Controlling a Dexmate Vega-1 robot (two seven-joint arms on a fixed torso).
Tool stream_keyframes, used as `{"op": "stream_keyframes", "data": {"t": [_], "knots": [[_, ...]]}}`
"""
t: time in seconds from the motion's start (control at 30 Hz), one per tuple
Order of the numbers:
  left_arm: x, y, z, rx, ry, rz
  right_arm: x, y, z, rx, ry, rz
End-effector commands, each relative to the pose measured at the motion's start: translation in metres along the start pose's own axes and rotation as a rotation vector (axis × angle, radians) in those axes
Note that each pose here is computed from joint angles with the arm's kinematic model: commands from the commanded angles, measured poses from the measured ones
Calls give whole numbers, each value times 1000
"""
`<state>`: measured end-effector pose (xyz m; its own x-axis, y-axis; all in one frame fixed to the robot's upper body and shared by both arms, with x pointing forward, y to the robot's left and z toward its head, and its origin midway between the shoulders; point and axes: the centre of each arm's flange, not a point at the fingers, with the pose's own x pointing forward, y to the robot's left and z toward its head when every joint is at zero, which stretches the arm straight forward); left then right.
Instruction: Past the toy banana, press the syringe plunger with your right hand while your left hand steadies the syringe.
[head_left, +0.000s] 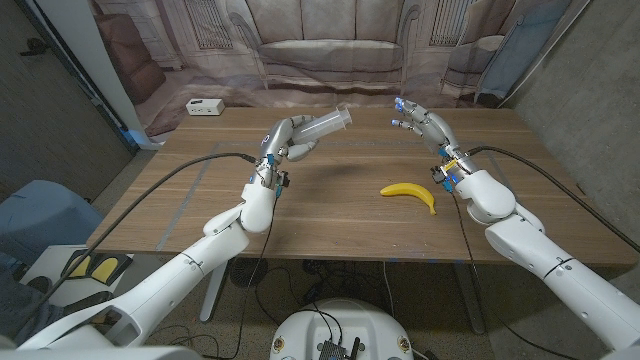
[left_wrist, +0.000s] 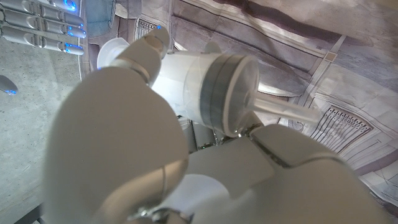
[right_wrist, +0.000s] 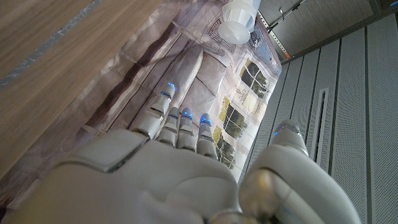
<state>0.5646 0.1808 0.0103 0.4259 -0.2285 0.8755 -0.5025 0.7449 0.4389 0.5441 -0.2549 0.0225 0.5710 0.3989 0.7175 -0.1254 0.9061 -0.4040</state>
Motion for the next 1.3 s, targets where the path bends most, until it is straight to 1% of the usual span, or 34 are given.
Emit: {"op": "stream_keyframes", "data": {"t": [0.03, 0.2, 0.5, 0.63, 1.03, 1.3], "knots": [[1, 5, -5, 3, 26, -13, -4, -3, -7, 34, 12, -11], [0, 5, -7, 8, 45, -21, -6, -4, -8, 38, 18, -11], [-1, 12, -12, 35, 76, -11, -7, -4, -9, 41, 23, -8], [-2, 13, -15, 47, 89, -18, -7, -5, -10, 43, 24, -7], [-2, 10, -24, 74, 130, -53, -7, -4, -12, 45, 31, -1], [-2, 5, -32, 80, 161, -74, -9, -5, -15, 49, 40, -4]]}}
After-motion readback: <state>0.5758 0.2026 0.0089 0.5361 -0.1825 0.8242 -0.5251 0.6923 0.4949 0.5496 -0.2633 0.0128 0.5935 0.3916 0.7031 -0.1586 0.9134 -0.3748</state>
